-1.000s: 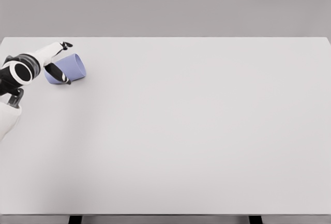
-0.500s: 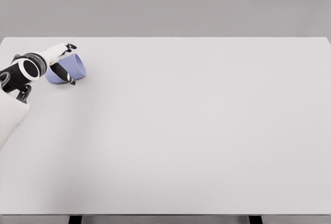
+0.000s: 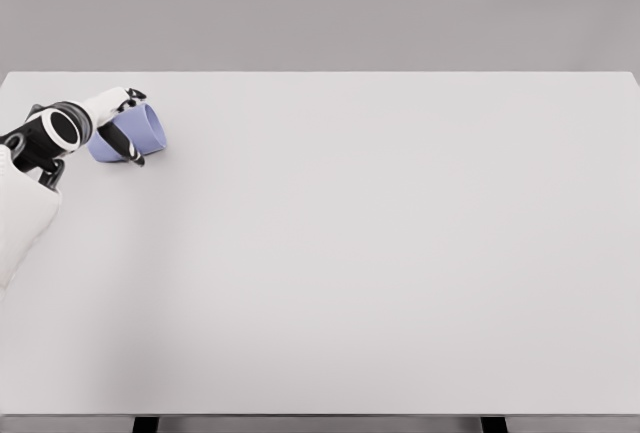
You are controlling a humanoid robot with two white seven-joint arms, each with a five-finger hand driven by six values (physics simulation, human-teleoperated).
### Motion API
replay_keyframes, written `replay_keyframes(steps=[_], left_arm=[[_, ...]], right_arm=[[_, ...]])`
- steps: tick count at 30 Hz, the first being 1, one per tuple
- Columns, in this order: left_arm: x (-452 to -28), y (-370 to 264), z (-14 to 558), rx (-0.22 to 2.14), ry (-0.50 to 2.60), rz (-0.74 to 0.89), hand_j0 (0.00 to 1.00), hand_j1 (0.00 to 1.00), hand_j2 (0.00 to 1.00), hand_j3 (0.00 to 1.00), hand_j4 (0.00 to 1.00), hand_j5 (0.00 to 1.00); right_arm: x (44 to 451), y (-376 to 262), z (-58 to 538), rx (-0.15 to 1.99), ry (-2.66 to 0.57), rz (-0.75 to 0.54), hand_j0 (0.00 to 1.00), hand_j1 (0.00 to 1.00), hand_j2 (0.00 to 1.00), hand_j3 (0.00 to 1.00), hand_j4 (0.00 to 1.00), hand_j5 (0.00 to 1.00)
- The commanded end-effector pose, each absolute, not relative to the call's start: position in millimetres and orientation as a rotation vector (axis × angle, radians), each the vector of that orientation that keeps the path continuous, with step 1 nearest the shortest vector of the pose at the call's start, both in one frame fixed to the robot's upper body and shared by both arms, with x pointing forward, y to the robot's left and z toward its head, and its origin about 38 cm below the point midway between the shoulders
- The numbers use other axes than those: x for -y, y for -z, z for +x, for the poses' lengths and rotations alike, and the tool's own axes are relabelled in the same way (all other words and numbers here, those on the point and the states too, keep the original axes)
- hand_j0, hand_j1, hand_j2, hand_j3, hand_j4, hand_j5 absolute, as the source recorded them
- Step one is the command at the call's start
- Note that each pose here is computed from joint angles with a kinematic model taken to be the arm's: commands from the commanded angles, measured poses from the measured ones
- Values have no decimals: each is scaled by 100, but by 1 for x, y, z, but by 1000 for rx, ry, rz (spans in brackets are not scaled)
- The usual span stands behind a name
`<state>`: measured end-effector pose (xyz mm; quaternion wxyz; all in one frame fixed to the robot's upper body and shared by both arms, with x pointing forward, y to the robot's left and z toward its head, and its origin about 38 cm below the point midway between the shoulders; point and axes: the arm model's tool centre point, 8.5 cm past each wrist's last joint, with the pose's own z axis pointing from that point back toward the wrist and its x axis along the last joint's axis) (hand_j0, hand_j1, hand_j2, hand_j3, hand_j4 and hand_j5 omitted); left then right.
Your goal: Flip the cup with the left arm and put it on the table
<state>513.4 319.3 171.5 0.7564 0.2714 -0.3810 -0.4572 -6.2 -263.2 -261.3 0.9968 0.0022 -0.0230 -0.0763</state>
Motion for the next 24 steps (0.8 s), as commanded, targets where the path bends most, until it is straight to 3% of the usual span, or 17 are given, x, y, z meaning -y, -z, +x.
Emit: replay_keyframes(steps=[1,6,10,15,19,24], left_arm=[[-317,-168,514,823,1003,596,98,98,98,98,98,98],[-316,-168,515,823,1001,594,98,98,98,98,98,98],[-315,-167,515,823,1000,591,82,82,82,82,82,82],[-311,-166,516,823,995,581,79,79,79,79,79,79],[-310,-164,515,820,993,576,66,66,66,66,66,66],[-311,-165,515,829,989,565,58,58,58,58,58,58]], right_arm=[[263,261,-6,46,154,4,100,100,100,100,100,100],[263,261,-6,46,153,4,100,100,100,100,100,100],[263,261,-6,46,153,4,100,100,100,100,100,100],[263,261,-6,46,154,4,100,100,100,100,100,100],[263,261,-6,46,153,4,100,100,100,100,100,100],[263,261,-6,46,153,4,100,100,100,100,100,100]])
